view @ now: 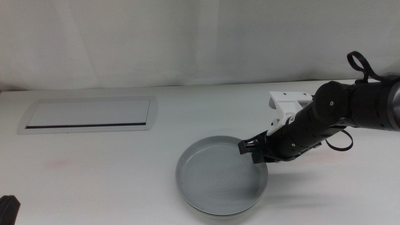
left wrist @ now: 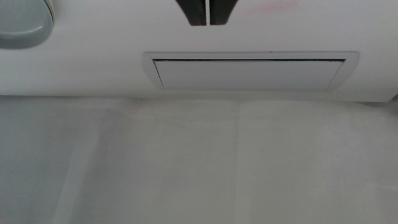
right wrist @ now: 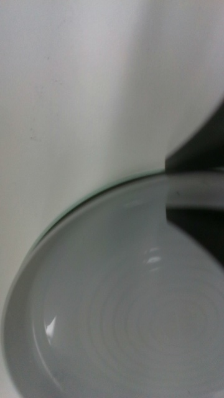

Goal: Stack the three bowls on top of each other.

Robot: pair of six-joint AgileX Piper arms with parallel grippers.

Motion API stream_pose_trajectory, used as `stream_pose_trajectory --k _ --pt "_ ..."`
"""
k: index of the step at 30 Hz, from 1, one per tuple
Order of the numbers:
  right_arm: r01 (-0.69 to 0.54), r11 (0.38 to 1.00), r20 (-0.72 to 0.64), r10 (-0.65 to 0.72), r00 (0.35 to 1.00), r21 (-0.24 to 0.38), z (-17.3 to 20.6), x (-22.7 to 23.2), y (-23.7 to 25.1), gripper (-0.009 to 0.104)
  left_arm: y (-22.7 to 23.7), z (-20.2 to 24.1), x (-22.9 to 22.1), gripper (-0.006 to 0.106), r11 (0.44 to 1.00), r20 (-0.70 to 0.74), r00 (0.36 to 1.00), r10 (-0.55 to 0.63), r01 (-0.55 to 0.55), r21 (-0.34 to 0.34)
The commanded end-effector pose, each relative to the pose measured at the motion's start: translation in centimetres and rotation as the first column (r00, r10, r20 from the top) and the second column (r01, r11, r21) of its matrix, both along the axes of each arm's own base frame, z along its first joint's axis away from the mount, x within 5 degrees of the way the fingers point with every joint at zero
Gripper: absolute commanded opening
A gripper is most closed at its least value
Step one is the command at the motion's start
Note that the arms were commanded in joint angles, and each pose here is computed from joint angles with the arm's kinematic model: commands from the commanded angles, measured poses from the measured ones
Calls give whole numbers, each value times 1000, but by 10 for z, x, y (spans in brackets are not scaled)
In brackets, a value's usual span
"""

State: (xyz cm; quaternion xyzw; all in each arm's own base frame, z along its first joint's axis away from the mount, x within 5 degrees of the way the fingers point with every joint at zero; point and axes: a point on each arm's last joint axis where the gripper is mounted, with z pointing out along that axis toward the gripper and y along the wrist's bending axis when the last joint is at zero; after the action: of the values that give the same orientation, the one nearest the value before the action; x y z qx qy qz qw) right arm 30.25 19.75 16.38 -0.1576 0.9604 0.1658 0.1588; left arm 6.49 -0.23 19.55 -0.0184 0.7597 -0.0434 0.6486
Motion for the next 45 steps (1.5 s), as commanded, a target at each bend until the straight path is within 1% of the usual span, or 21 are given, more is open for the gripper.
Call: stream_pose_trajectory --k 1,2,4,5,8,12,15,17,21,23,26,28,31,35,37,38,39,41,43,44,45 --pt "-35 999 12 35 999 -20 -1 0 0 41 0 -14 0 -3 1000 -39 999 2 -3 -12" --pt "-37 999 13 37 999 -20 -1 0 0 54 0 -14 0 -3 1000 -39 999 2 -3 -12" --pt "-41 999 18 41 999 -20 0 -1 0 89 0 -14 0 -3 1000 -39 999 2 -3 -12" --pt "-47 999 24 47 999 -19 2 -1 -1 102 0 -14 0 -3 1000 -39 999 2 -3 -12" --pt "-65 998 56 66 996 -20 8 -1 -1 103 0 -14 0 -3 1000 -39 999 2 -3 -12" --pt "-93 995 113 97 989 -41 21 0 -3 103 0 -14 0 -3 1000 -39 999 2 -3 -12" --pt "-108 993 170 116 979 -55 38 4 -7 103 0 -14 0 -3 1000 -39 999 2 -3 -12" --pt "-91 994 223 102 969 -58 54 12 -14 103 0 -14 0 -3 1000 -39 999 2 -3 -12" --pt "-4 999 345 19 938 -45 93 35 -46 103 0 -14 0 -3 1000 -39 999 2 -3 -12" --pt "57 997 409 -27 912 -60 113 44 -73 103 0 -14 0 -3 1000 -39 999 2 -3 -12" --pt "158 981 487 -84 869 -112 136 48 -120 103 0 -14 0 -3 1000 -39 999 2 -3 -12" --pt "247 962 511 -156 845 -114 149 45 -154 103 0 -14 0 -3 1000 -39 999 2 -3 -12" --pt "343 933 544 -231 807 -113 168 34 -193 102 0 -14 0 -3 1000 -44 999 3 -3 -12" --pt "377 915 596 -224 771 -143 194 12 -216 101 0 -14 0 -3 1000 -42 999 3 -3 -12" --pt "377 915 631 -211 747 -141 208 1 -216 94 0 -14 0 -3 1000 -42 999 3 -3 -12" --pt "372 917 645 -197 738 -146 213 -3 -216 86 0 -14 0 -3 1000 -42 999 3 -3 -12" --pt "362 921 657 -185 731 -143 218 -8 -213 75 0 -14 0 -3 1000 -42 999 3 -3 -12" --pt "335 932 669 -162 725 -138 227 -18 -209 46 0 -14 0 -3 1000 -42 999 3 -3 -12" --pt "325 938 687 -160 709 -117 236 -30 -205 3 0 -14 0 -3 1000 -40 999 2 -3 -12" --pt "328 939 701 -168 694 -100 241 -36 -204 -2 0 -14 0 -3 1000 -40 999 2 -3 -12" --pt "335 939 729 -173 663 -81 246 -52 -203 -3 0 -14 0 -3 1000 -40 999 2 -3 -12"
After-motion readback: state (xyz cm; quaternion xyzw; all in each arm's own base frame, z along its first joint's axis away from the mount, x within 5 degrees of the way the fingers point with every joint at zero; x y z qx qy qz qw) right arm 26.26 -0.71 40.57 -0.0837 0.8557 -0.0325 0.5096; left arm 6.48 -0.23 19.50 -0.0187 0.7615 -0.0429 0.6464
